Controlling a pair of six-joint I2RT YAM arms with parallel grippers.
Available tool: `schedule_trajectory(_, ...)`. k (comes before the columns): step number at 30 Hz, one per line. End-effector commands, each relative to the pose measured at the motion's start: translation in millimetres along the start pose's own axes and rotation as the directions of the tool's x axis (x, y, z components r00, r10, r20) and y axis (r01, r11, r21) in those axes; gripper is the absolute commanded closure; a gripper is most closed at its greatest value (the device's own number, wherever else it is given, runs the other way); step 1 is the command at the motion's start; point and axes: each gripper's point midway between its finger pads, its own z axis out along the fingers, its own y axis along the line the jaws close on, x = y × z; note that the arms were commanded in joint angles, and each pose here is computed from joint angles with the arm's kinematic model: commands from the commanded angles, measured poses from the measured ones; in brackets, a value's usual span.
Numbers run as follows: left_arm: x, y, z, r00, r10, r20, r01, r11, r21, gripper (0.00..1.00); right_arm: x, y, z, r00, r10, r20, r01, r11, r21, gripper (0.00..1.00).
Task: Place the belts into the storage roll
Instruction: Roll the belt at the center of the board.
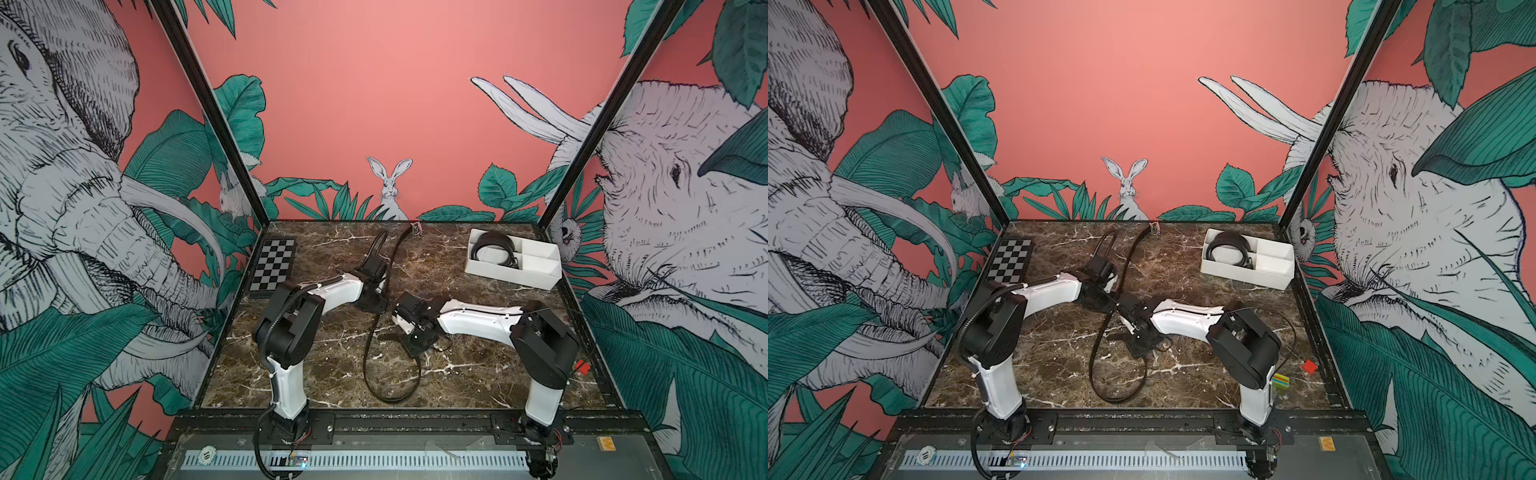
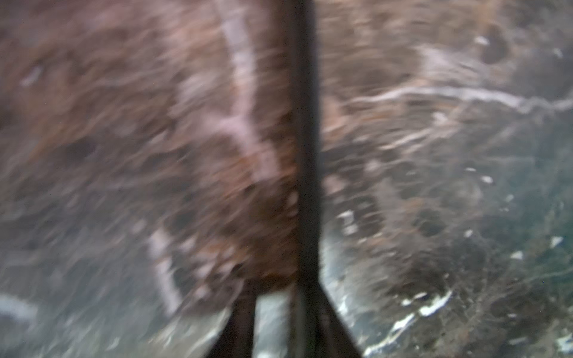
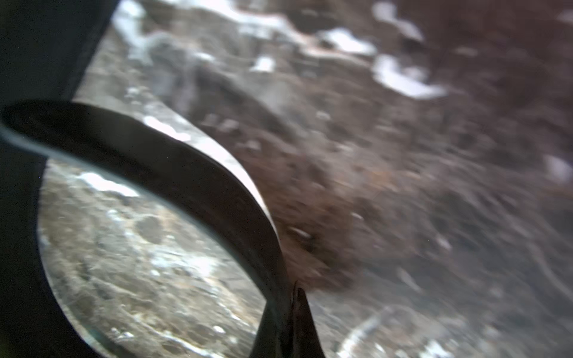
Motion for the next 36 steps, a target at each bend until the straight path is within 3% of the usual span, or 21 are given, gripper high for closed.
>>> schedule_trajectory(1, 15, 34, -20, 0.997, -0.078, -0.004, 0.077, 0.994, -0.082, 0.47, -10, 11, -11, 0.999, -0.047, 0.014, 0.047, 0.998, -0.039, 0.78)
schedule_trajectory(5, 12, 31, -48, 0.996, -0.067, 0.062, 0.07, 0.996, -0.048, 0.39, -21, 2, -41, 0.997, -0.037, 0.07, 0.04, 0.999, -0.036, 0.53)
schedule_trajectory(8, 17, 18, -65, 0.997, -0.022, 0.08, 0.024, 1.0, -0.016, 0.38, -31, -18, -69, 0.993, 0.031, 0.116, -0.026, 0.999, -0.042, 0.44)
schedule_trajectory(11, 29, -6, -78, 0.992, 0.09, 0.089, -0.091, 0.996, 0.006, 0.39, -47, -52, -93, 0.975, 0.149, 0.162, -0.145, 0.989, -0.041, 0.37)
schedule_trajectory(16, 62, -46, -81, 0.944, 0.328, 0.045, -0.33, 0.942, 0.053, 0.39, -68, -96, -108, 0.936, 0.283, 0.208, -0.28, 0.959, -0.045, 0.34)
schedule_trajectory(21, 95, -72, -70, 0.856, 0.513, -0.067, -0.506, 0.857, 0.102, 0.41, -82, -112, -113, 0.917, 0.32, 0.237, -0.316, 0.947, -0.057, 0.29)
schedule_trajectory(25, 106, -72, -58, 0.825, 0.547, -0.141, -0.536, 0.837, 0.111, 0.43, -83, -111, -111, 0.91, 0.338, 0.239, -0.328, 0.941, -0.079, 0.27)
schedule_trajectory(30, 109, -72, -40, 0.823, 0.545, -0.162, -0.533, 0.838, 0.112, 0.43, -78, -110, -107, 0.899, 0.363, 0.246, -0.35, 0.932, -0.098, 0.25)
schedule_trajectory(33, 108, -74, -27, 0.832, 0.524, -0.181, -0.512, 0.852, 0.111, 0.51, -79, -110, -105, 0.894, 0.373, 0.25, -0.357, 0.928, -0.108, 0.23)
schedule_trajectory(36, 105, -70, -24, 0.864, 0.47, -0.18, -0.465, 0.883, 0.069, 0.74, -87, -115, -106, 0.886, 0.375, 0.272, -0.365, 0.927, -0.089, 0.16)
